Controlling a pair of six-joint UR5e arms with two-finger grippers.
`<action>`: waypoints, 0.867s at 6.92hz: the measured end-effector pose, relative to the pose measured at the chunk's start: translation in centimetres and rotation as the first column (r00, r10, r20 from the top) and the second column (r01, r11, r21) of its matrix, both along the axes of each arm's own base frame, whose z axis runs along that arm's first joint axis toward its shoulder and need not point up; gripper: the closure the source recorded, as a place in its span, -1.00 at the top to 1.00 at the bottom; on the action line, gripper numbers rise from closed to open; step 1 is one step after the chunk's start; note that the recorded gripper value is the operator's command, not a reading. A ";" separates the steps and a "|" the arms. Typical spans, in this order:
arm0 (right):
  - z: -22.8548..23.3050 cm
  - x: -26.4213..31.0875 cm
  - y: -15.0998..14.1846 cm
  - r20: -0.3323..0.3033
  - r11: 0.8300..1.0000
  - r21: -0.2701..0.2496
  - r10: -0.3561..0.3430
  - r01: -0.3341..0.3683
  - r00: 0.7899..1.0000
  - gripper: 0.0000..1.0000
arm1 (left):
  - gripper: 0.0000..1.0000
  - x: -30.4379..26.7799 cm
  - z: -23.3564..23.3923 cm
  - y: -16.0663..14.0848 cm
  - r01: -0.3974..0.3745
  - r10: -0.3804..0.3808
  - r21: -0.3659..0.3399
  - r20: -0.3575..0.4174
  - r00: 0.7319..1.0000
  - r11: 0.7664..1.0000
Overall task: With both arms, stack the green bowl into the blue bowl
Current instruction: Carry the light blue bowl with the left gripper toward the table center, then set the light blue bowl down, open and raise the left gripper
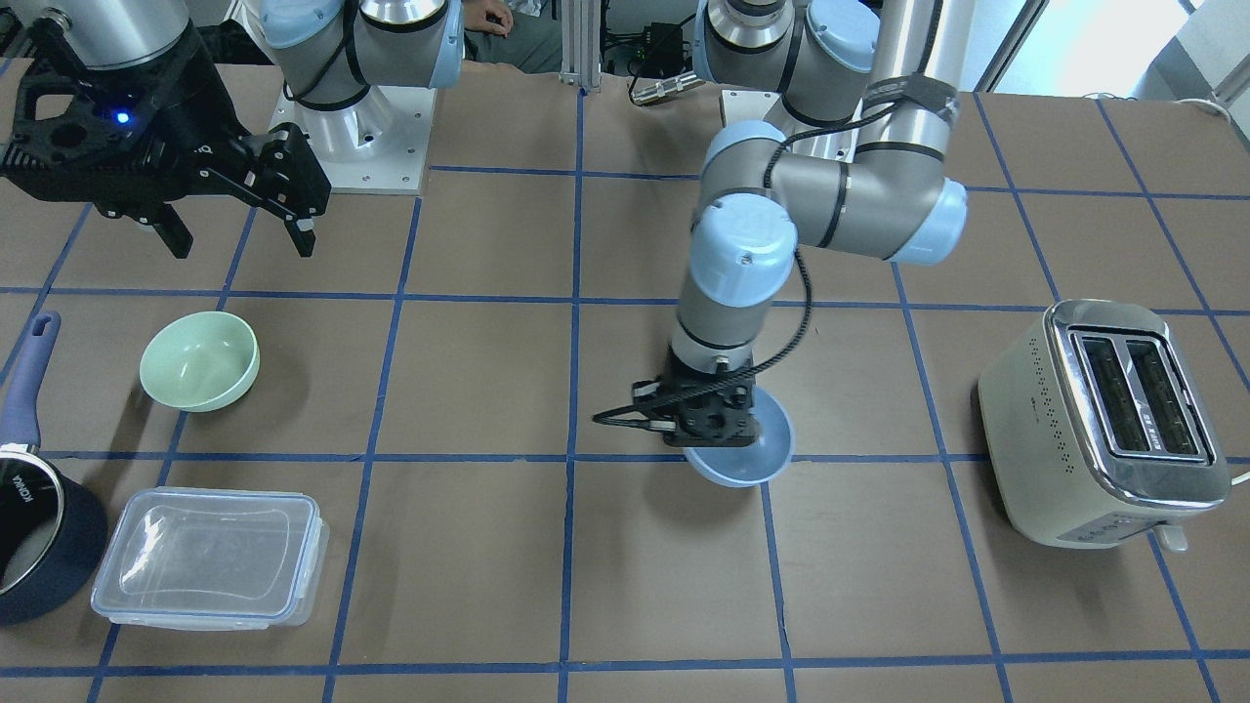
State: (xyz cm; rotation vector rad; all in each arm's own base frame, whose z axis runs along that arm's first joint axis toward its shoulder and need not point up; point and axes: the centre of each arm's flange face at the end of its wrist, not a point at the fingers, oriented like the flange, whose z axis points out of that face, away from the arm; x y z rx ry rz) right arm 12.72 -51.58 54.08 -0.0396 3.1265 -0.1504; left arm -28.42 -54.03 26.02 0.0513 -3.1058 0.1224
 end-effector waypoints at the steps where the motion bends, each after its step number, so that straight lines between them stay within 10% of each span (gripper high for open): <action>1: 0.0 0.0 0.0 0.000 1.000 0.000 0.000 0.000 1.000 1.00 | -1.00 -5.6 -0.2 1.1 -0.017 0.017 -0.006 -0.019 1.000 1.000; 3: 0.0 0.0 0.0 0.000 1.000 0.000 0.000 0.000 1.000 1.00 | -0.62 -11.6 -2.1 2.5 -0.017 0.017 -0.002 -0.025 1.000 1.000; 4: 0.0 0.0 0.0 0.000 1.000 0.000 0.000 0.000 1.000 1.00 | 0.55 -12.7 -3.1 2.8 -0.010 0.009 -0.003 -0.027 1.000 1.000; 5: 0.0 0.0 0.0 0.000 1.000 0.000 0.000 0.000 1.000 1.00 | 1.00 -13.3 -3.3 2.8 0.003 -0.004 -0.025 -0.038 0.999 1.000; 6: -0.1 0.0 0.0 -0.001 1.000 0.003 0.000 0.000 1.000 1.00 | 1.00 -13.4 -2.2 2.4 0.023 -0.027 -0.068 -0.056 0.998 0.997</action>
